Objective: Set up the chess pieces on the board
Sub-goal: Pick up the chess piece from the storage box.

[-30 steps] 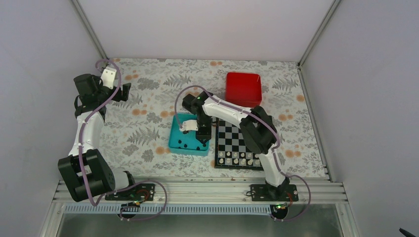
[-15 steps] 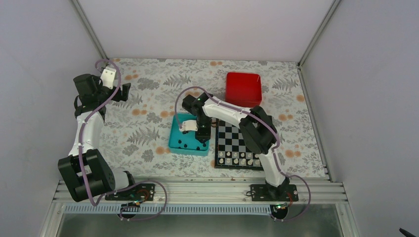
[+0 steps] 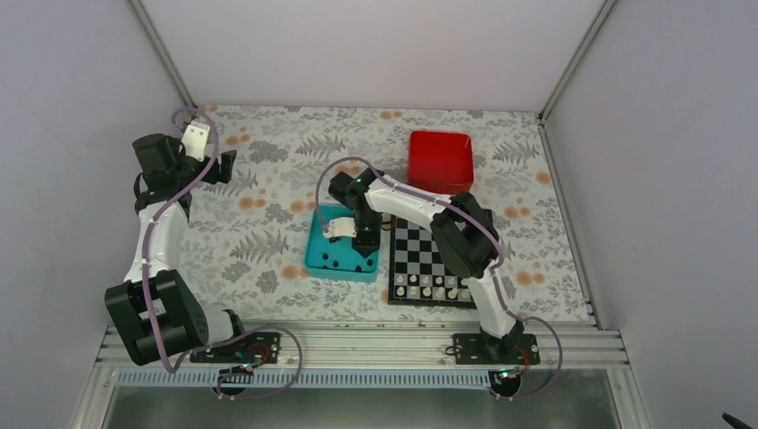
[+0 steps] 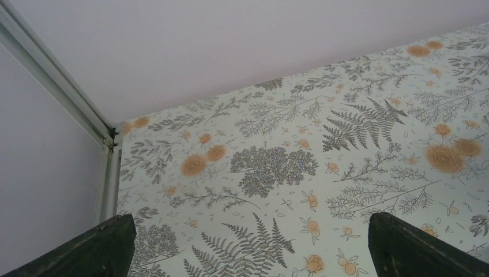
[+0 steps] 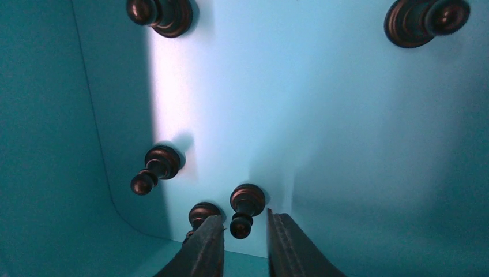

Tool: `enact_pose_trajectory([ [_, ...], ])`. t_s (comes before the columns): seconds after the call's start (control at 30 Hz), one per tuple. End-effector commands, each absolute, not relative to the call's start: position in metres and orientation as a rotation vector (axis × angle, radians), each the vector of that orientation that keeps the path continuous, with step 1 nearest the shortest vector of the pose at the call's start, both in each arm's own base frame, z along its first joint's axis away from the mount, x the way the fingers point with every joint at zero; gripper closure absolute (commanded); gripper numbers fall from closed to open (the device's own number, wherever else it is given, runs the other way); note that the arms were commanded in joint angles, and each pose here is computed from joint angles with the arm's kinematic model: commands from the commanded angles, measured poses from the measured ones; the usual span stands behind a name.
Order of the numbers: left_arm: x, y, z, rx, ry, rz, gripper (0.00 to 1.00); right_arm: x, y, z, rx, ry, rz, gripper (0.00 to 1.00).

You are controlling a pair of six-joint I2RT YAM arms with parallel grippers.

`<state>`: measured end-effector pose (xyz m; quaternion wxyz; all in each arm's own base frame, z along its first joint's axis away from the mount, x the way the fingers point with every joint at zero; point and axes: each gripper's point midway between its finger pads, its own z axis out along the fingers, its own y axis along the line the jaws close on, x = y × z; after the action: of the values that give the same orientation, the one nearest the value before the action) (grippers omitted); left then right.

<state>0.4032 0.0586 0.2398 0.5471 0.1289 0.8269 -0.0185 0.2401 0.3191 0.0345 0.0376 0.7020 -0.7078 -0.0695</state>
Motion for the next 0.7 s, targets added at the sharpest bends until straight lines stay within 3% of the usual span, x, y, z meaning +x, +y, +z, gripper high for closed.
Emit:
enact_pose_trajectory([
  [0.0,0.402,0.061,0.249,0.309,1.93,-0.035,0.0,0.241,0.329,0.037,2.163,-2.188,-0.244,0.82],
  [0.2,0.402,0.061,0.249,0.309,1.928,-0.039,0.0,0.243,0.33,0.063,2.197,-2.224,-0.259,0.92],
  [0.67,0.402,0.06,0.252,0.307,1.923,-0.039,0.0,0.293,0.282,0.165,2.179,-2.536,-0.175,0.91],
])
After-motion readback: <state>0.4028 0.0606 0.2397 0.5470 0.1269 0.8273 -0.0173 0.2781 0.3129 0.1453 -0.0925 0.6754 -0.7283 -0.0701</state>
